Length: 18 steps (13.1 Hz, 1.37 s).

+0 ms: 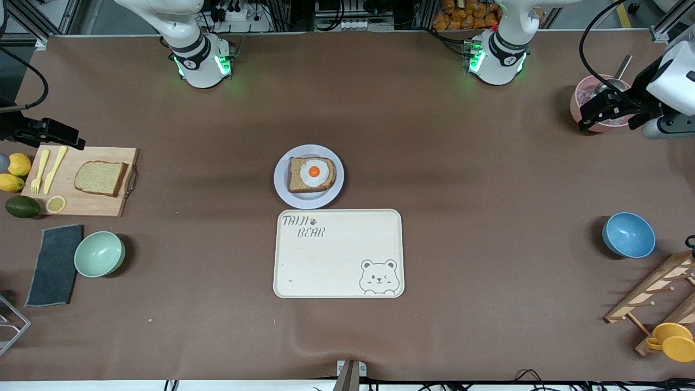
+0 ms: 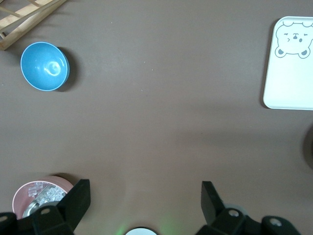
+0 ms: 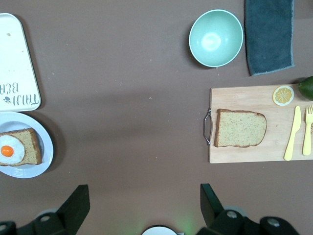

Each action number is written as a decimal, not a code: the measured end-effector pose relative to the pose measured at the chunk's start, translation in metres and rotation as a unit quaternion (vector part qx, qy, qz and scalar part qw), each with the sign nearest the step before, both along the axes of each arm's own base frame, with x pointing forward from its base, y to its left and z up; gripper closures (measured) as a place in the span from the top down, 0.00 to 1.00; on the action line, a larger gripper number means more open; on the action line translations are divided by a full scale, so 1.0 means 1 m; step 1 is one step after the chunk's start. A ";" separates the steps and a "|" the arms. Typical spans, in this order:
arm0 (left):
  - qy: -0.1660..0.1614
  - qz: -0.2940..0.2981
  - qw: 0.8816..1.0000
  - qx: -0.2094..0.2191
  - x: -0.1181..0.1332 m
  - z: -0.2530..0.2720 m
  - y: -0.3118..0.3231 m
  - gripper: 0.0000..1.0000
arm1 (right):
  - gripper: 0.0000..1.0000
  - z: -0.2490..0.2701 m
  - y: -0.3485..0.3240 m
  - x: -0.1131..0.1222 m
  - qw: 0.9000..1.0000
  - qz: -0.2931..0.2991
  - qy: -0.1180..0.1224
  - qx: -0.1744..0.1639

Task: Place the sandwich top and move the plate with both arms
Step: 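Move the right gripper over the bread slice on the cutting board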

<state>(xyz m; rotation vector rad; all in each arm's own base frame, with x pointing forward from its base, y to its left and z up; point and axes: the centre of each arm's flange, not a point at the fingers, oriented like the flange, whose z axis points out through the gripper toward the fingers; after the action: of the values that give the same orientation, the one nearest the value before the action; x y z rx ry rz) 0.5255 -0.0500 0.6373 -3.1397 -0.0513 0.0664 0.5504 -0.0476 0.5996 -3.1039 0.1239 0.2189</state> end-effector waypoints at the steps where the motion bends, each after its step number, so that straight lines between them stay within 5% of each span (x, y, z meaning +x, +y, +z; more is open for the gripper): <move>1: 0.000 0.000 1.000 0.000 0.000 0.000 0.000 1.00 | 1.00 0.000 0.000 0.000 1.000 0.000 0.000 0.000; 9: -0.021 0.002 1.000 -0.003 0.013 0.014 -0.003 1.00 | 1.00 -0.003 -0.001 0.000 1.000 -0.001 0.003 -0.001; 15: 0.008 -0.001 1.000 -0.002 0.023 -0.009 -0.007 1.00 | 1.00 -0.056 -0.038 0.004 0.998 -0.025 0.056 -0.005; 18: 0.011 0.001 1.000 -0.002 0.027 -0.013 -0.005 1.00 | 1.00 -0.105 -0.105 0.005 0.998 -0.020 0.063 0.009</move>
<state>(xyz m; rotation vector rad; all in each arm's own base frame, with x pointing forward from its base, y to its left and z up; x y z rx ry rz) 0.5527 -0.0548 0.6245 -3.1425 -0.0536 0.1009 0.5551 -0.1522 0.4951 -3.0652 0.1850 0.4127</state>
